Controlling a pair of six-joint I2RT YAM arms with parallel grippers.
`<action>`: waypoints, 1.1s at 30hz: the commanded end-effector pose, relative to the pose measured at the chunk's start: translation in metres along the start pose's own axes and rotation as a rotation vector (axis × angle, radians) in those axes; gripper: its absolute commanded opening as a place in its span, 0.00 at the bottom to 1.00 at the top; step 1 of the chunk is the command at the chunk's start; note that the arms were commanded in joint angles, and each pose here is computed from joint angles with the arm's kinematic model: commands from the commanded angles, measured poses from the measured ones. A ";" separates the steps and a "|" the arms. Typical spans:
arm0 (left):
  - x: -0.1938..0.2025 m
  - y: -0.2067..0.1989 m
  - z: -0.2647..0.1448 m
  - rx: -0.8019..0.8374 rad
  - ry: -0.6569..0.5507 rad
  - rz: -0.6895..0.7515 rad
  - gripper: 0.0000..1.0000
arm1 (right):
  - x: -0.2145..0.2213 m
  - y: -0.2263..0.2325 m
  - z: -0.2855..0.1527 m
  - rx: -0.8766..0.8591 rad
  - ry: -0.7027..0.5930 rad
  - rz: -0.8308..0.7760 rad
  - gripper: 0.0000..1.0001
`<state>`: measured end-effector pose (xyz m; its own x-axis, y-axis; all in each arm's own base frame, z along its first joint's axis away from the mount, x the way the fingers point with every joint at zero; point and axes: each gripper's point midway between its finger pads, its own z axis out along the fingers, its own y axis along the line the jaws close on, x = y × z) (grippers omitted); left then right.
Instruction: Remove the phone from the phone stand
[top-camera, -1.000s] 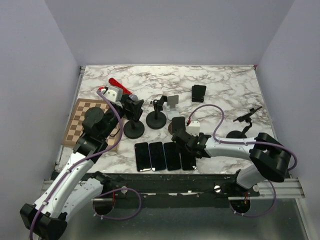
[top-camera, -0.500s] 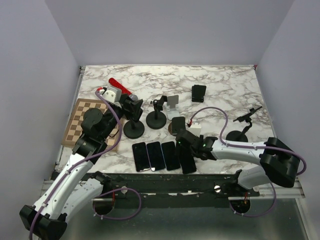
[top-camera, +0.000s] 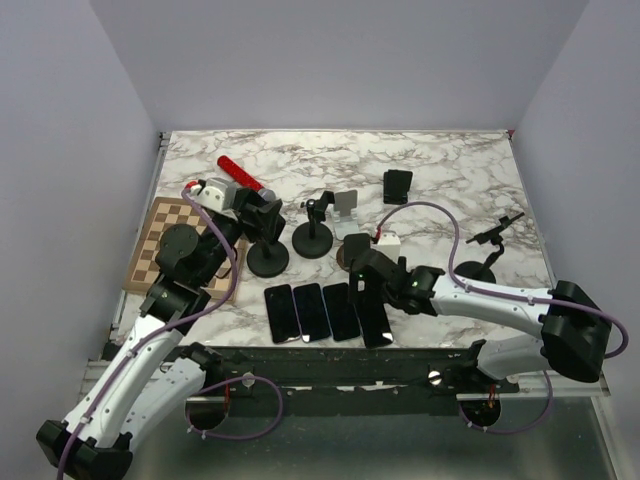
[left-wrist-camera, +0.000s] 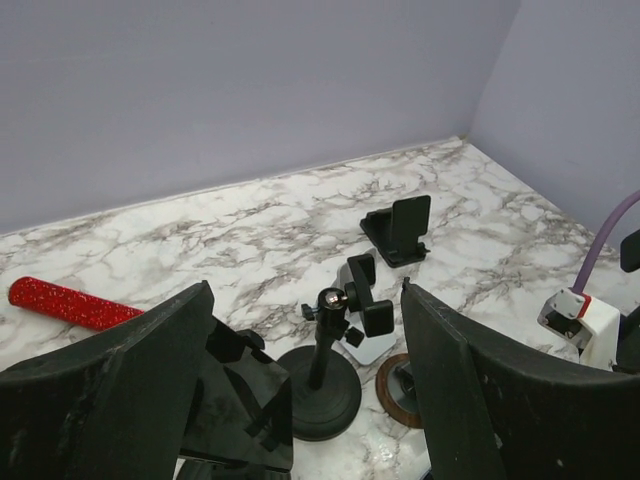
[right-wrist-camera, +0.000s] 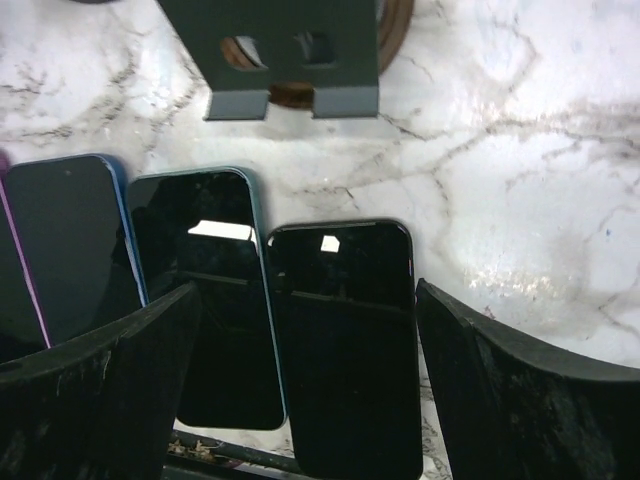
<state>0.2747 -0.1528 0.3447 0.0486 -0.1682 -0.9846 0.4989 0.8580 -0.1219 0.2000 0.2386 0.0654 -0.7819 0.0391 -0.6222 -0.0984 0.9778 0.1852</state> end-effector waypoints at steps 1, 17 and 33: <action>-0.004 0.010 -0.010 -0.071 -0.008 -0.025 0.84 | -0.033 0.023 -0.013 -0.073 -0.081 -0.126 0.95; 0.009 0.033 -0.109 -0.267 0.148 -0.095 0.92 | -0.142 0.163 -0.069 -0.495 -0.274 -0.384 0.95; 0.070 0.040 -0.132 -0.331 0.164 -0.258 0.93 | -0.191 0.275 -0.069 -0.711 -0.304 -0.708 0.96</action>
<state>0.1852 -0.0672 0.2632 -0.1787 -0.3052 -0.9354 0.1960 0.9206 -0.3378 0.2790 0.4759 0.2997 -0.2766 -0.2529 -0.9271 -0.8526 0.5096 0.1153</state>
